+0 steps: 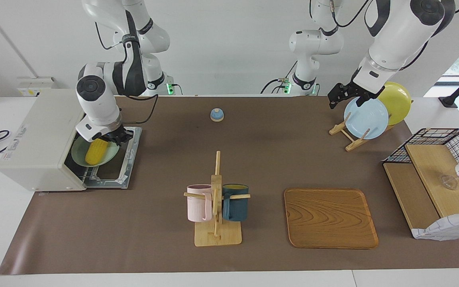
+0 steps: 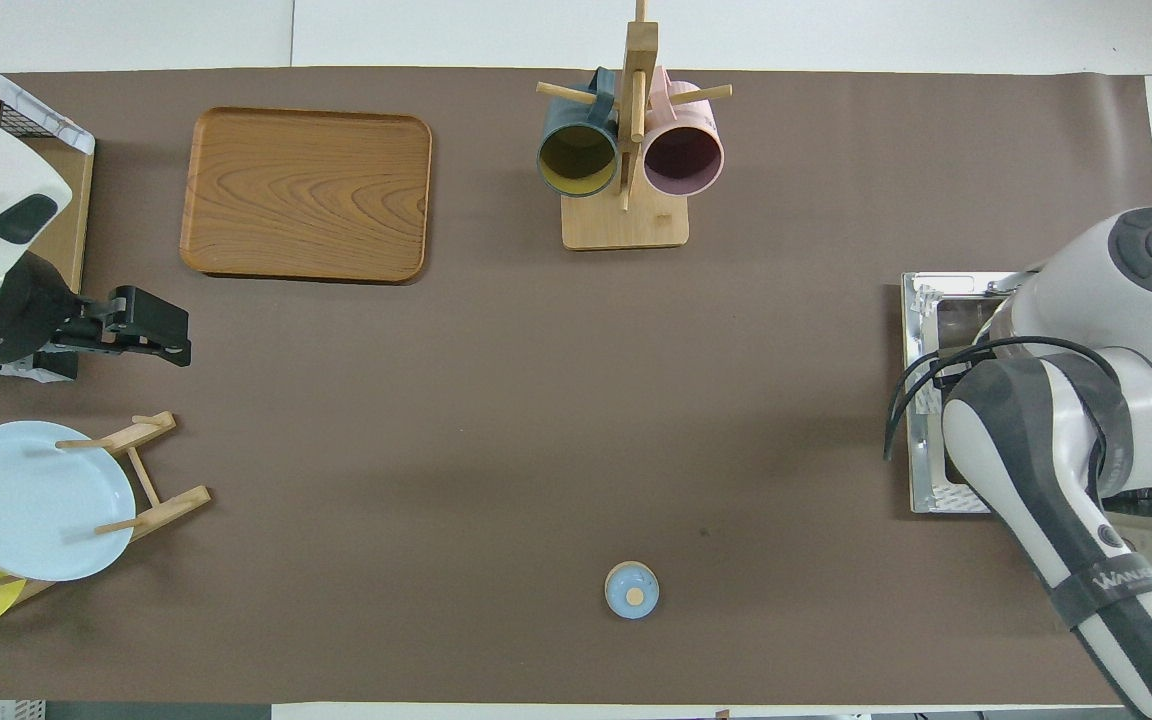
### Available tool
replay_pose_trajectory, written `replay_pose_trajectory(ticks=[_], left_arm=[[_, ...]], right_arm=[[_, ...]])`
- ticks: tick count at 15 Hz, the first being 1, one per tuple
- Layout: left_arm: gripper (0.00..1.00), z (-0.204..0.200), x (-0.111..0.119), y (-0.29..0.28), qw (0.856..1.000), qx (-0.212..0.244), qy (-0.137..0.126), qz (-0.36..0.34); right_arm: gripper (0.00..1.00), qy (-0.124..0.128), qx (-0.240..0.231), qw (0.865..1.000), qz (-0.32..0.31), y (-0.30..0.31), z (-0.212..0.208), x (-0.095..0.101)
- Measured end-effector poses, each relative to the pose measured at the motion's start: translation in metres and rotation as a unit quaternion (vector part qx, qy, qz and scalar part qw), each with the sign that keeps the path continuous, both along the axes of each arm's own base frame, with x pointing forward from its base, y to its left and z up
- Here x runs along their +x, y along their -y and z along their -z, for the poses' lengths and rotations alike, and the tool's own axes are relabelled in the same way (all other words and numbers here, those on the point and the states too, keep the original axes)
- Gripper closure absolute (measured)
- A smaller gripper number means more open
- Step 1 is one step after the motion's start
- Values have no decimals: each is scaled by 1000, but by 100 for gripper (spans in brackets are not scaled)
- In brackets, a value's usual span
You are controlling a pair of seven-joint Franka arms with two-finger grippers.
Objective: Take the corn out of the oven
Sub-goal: 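Pull the plate with corn out and set it mid-table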
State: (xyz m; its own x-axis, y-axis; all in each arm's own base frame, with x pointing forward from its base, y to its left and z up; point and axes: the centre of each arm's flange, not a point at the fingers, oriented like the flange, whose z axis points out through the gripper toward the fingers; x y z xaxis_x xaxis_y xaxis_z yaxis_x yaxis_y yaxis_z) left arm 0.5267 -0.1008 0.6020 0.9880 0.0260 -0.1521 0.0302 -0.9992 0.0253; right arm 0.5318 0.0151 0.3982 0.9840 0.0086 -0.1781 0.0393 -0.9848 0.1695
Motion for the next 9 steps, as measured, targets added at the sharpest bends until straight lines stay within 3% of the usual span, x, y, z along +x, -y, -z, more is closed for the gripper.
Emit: replay_pose_trajectory(ticks=[9], left_arm=[[0, -1, 8, -15, 1000, -3, 20, -15]], right_arm=[[97, 18, -38, 998, 38, -197, -27, 7]])
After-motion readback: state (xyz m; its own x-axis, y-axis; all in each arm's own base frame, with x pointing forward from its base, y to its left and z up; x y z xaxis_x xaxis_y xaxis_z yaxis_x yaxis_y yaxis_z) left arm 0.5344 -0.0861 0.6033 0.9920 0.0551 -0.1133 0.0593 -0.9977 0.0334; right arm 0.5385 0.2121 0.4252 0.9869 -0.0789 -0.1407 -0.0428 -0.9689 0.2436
